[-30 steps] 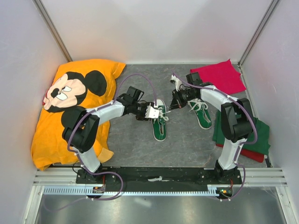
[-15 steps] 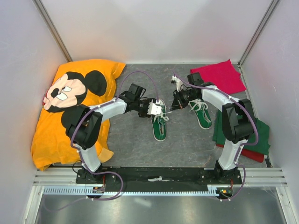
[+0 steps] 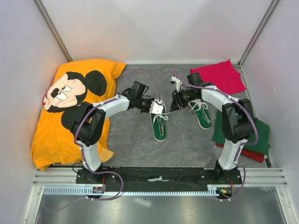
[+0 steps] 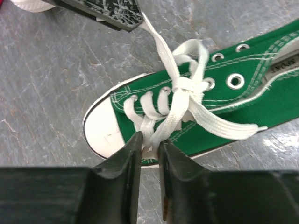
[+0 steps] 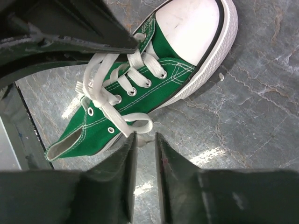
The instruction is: Tie the shoes
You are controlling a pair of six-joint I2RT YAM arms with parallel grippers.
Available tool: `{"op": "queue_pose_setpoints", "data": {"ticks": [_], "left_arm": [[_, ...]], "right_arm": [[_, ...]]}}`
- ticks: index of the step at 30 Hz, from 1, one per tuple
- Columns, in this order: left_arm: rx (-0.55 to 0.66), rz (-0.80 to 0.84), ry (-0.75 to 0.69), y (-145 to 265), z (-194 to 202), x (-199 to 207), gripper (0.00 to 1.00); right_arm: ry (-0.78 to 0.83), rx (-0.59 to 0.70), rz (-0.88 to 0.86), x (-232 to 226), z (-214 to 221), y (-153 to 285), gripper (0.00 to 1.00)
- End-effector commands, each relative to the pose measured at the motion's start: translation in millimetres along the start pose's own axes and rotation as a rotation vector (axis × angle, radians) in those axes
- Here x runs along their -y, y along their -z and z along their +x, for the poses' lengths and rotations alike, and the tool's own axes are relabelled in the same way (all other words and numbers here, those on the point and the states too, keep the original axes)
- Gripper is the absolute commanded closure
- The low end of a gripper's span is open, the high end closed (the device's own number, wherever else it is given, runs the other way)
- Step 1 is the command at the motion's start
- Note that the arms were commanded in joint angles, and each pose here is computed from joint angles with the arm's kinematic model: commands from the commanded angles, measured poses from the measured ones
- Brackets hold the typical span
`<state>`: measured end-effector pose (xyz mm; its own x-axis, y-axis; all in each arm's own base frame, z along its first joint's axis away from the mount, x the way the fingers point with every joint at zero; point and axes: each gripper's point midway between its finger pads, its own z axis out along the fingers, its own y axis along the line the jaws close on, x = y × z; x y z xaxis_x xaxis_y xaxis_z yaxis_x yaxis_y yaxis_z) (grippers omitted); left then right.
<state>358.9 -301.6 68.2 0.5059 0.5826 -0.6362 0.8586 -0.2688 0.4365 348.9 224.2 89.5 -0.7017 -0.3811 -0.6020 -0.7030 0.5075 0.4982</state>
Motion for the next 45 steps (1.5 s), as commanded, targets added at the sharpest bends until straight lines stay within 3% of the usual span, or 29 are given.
{"op": "queue_pose_setpoints", "data": {"ticks": [1,2,5,9,13,22,30,36,42,45], "left_arm": [[0.029,0.061,-0.051,6.0,-7.7,10.1,0.85],[0.025,0.071,-0.039,7.5,-5.6,15.9,0.88],[0.011,0.066,-0.010,15.0,-4.6,21.6,0.98],[-0.017,0.064,0.040,18.0,0.2,26.7,0.98],[-0.030,0.063,0.076,18.8,2.3,29.6,0.98],[-0.035,0.065,0.089,19.6,3.4,33.6,0.98],[-0.034,0.062,0.089,19.1,3.5,32.0,0.98],[-0.036,0.055,0.091,18.4,4.1,30.1,0.98],[-0.040,0.053,0.096,19.5,6.3,30.6,0.98],[-0.044,0.049,0.102,21.4,8.3,30.4,0.98]], "right_arm": [[0.066,0.012,0.002,1.2,-9.0,4.6,0.56],[0.065,0.007,0.011,4.1,-6.3,7.0,0.46],[0.133,-0.021,-0.008,3.8,10.9,14.5,0.42],[0.307,-0.030,-0.044,-7.3,35.4,19.0,0.31],[0.403,-0.016,-0.081,-14.2,44.9,11.4,0.31],[0.620,0.078,-0.096,-18.9,8.5,-10.9,0.30],[0.745,0.079,-0.157,-34.3,0.4,-30.1,0.30],[0.769,0.081,-0.190,-40.5,-2.6,-40.8,0.38],[0.784,0.064,-0.192,-41.4,6.7,-40.3,0.73],[0.797,0.045,-0.194,-42.9,12.6,-37.3,0.85]]}}
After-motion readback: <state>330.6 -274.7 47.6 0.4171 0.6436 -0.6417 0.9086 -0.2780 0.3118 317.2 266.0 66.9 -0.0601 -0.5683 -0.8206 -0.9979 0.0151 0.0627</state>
